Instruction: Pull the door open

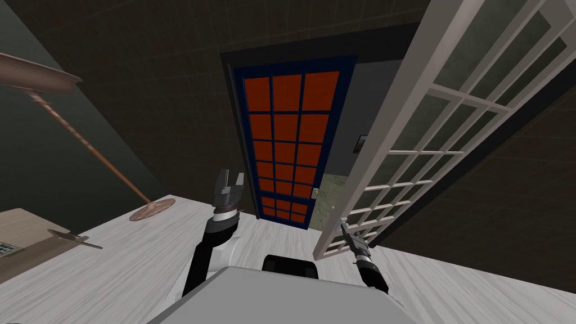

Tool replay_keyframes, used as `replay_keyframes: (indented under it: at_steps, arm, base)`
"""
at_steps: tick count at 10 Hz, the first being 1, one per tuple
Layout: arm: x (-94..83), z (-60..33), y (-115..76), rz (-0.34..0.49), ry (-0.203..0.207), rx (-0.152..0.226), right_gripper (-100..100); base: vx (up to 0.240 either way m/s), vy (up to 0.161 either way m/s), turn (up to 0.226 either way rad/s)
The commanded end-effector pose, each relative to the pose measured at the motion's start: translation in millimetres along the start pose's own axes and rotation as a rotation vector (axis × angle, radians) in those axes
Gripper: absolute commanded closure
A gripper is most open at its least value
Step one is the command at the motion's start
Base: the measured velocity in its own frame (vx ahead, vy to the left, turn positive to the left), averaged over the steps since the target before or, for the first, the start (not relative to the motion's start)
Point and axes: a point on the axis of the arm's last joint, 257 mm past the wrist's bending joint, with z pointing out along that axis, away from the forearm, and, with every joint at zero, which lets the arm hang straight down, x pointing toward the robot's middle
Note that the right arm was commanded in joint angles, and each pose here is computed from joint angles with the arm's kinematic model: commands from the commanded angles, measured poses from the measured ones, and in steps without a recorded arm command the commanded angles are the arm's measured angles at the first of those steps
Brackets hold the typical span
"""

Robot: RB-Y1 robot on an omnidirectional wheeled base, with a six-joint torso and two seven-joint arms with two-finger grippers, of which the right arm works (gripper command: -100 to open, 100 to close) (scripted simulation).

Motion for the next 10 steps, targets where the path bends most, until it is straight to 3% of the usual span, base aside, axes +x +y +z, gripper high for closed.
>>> replay_keyframes:
  at_steps: [1, 2, 3, 10]
  arm:
    - [0.1, -6.6, -21.1, -0.014, 0.018, 0.037, 100]
    - [5.0, -10.4, -22.3, -0.011, 0.028, 0.040, 100]
    - [-1.9, -0.6, -1.6, 0.039, -0.007, 0.001, 100]
    - [-5.5, 1.9, -2.9, 0.201, -0.019, 0.010, 100]
  base:
    - [-0.015, 0.001, 0.014]
    - [0.010, -0.001, 0.006]
    - [-0.028, 0.015, 0.086]
    - [-0.037, -0.025, 0.076]
